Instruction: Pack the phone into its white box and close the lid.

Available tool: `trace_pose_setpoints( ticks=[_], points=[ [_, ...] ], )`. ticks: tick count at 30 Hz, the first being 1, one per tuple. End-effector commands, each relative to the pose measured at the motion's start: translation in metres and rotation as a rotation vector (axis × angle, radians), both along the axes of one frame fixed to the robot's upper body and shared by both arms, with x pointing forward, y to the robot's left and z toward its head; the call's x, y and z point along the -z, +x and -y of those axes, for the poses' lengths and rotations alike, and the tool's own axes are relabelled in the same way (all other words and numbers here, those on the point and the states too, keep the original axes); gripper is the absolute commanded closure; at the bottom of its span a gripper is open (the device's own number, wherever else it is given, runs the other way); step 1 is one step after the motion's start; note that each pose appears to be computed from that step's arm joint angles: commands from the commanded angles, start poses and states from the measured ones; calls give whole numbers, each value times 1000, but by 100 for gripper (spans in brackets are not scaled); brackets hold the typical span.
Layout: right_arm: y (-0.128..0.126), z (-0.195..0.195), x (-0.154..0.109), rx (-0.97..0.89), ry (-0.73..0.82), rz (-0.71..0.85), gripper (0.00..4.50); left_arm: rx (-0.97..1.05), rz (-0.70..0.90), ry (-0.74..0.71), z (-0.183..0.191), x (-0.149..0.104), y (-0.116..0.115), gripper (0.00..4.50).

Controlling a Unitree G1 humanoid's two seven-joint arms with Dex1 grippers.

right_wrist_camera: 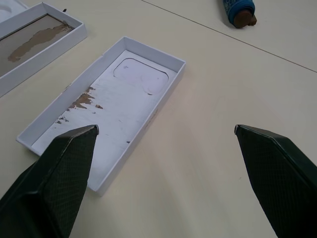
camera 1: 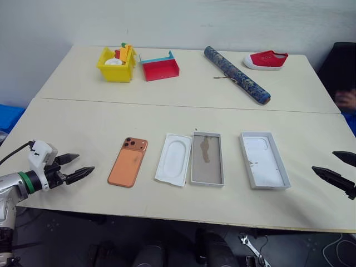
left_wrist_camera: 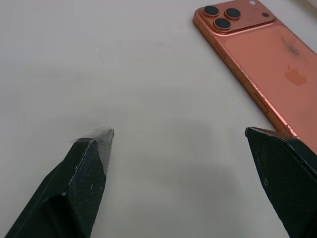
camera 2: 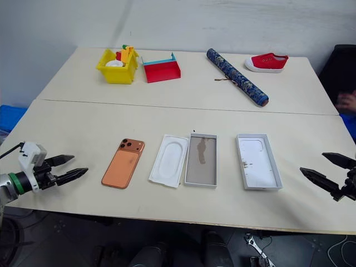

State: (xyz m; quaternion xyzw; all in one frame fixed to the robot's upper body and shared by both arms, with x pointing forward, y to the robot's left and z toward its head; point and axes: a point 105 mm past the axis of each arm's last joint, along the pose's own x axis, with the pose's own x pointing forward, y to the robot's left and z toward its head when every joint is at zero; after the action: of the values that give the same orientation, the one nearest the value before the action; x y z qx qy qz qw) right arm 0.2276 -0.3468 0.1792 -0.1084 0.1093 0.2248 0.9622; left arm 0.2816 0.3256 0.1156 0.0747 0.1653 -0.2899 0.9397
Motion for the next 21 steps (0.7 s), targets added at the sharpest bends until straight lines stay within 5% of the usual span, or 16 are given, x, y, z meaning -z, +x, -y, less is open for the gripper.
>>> trace_pose_setpoints(
  ticks=[1, 15, 21],
  points=[
    [0, 0, -7, -10, -20, 28, 0, 15, 24, 19, 1, -6, 2, 4],
    [-3, -3, -8, -19, -45, 25, 0, 25, -7, -8, 2, -6, -1, 4],
    [-1, -36, -23, -139, -45, 55, 0, 194, -73, -157, 48, -28, 1, 4]
  ],
)
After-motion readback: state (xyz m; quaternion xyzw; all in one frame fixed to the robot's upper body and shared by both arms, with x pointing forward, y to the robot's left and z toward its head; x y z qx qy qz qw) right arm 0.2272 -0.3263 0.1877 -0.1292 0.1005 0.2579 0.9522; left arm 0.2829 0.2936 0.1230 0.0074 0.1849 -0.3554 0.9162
